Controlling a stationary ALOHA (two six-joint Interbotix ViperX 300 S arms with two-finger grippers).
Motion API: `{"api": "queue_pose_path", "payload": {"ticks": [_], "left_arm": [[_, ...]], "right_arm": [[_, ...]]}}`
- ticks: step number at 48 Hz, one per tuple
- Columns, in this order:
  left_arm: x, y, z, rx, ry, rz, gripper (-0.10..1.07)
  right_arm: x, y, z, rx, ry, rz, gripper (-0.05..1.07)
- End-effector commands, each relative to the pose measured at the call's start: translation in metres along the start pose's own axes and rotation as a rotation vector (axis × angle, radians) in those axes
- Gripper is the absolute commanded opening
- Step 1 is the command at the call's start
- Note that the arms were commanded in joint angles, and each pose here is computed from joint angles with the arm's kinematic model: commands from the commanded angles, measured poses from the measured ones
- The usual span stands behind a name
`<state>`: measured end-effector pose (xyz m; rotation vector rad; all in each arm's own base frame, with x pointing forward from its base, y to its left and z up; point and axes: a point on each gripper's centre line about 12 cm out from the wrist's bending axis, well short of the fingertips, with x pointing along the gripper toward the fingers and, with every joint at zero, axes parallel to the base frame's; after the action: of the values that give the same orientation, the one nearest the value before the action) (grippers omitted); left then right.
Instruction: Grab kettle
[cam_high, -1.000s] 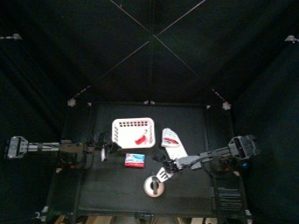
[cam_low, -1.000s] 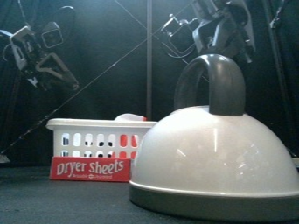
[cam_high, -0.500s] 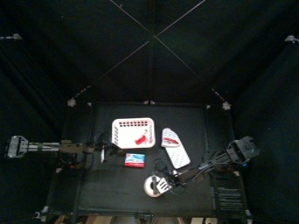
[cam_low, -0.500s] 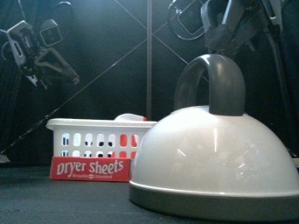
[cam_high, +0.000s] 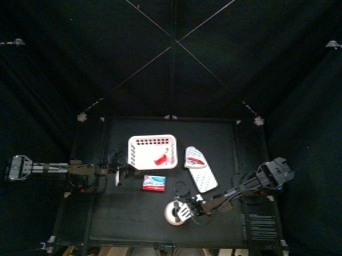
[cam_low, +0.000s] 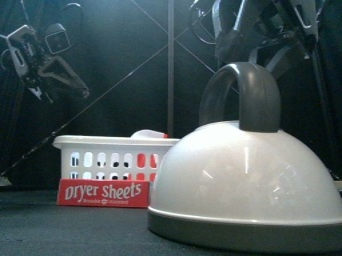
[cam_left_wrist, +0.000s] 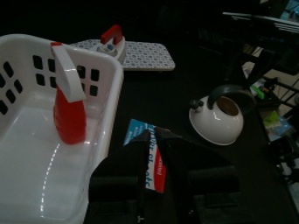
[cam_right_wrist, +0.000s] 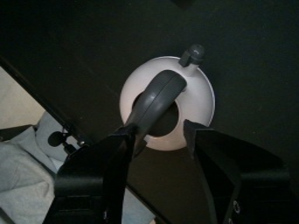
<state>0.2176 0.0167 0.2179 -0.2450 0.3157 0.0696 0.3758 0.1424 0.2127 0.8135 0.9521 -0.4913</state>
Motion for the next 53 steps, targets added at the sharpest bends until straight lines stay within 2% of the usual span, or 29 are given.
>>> {"api": "queue_pose_path", "payload": {"ticks": [1,20,40,53], "left_arm": [[0.001,-0.002,0.005,0.001,-0.014,-0.009,0.6],[0.001,-0.002,0.003,0.001,-0.011,-0.008,0.6],[0.0,-0.001,0.002,0.002,-0.007,-0.006,0.6],[0.0,-0.001,0.0,0.002,-0.001,-0.004,0.6]], "right_arm": [[-0.008,0.012,0.006,0.011,-0.011,0.037,0.84],[0.004,0.017,0.007,0.017,-0.002,0.003,0.84],[0.012,0.003,0.007,0.038,0.019,-0.085,0.83],[0.017,-0.006,0.009,0.044,0.019,-0.122,0.69]]}}
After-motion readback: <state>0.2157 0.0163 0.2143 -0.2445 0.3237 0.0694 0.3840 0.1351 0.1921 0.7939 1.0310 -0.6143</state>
